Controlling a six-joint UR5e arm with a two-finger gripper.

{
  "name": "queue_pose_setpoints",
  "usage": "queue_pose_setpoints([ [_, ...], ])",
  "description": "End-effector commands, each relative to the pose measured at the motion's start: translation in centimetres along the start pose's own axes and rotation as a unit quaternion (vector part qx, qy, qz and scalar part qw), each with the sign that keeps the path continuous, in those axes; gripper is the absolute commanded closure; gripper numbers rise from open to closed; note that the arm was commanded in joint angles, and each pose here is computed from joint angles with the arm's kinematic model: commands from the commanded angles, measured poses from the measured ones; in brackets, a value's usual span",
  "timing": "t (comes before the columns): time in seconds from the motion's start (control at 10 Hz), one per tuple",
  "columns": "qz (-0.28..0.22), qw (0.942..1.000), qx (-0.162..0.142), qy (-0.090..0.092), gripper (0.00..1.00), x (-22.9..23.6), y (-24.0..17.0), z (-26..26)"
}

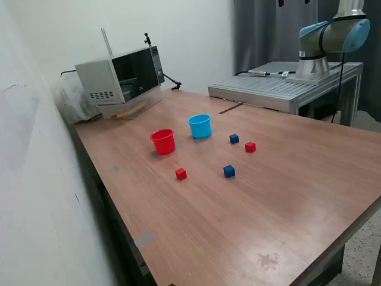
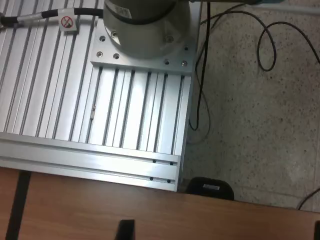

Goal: Place red objects in the red bin, and blue objects in the blue bin.

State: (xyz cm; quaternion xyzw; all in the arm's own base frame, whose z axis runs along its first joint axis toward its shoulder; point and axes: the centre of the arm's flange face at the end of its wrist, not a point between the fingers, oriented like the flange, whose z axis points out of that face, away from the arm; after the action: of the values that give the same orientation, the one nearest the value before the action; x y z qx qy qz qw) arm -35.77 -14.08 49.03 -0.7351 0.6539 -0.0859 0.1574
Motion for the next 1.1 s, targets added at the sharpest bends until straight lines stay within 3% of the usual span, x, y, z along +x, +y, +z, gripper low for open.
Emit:
queue_pose_setpoints([
  [0.0,0.0,1.0,0.0,0.0,0.0,0.0,-0.04,-0.02],
  [1.0,0.005,0.9999,-0.011,0.002,0.0,-0.17,0.31,-0.73],
])
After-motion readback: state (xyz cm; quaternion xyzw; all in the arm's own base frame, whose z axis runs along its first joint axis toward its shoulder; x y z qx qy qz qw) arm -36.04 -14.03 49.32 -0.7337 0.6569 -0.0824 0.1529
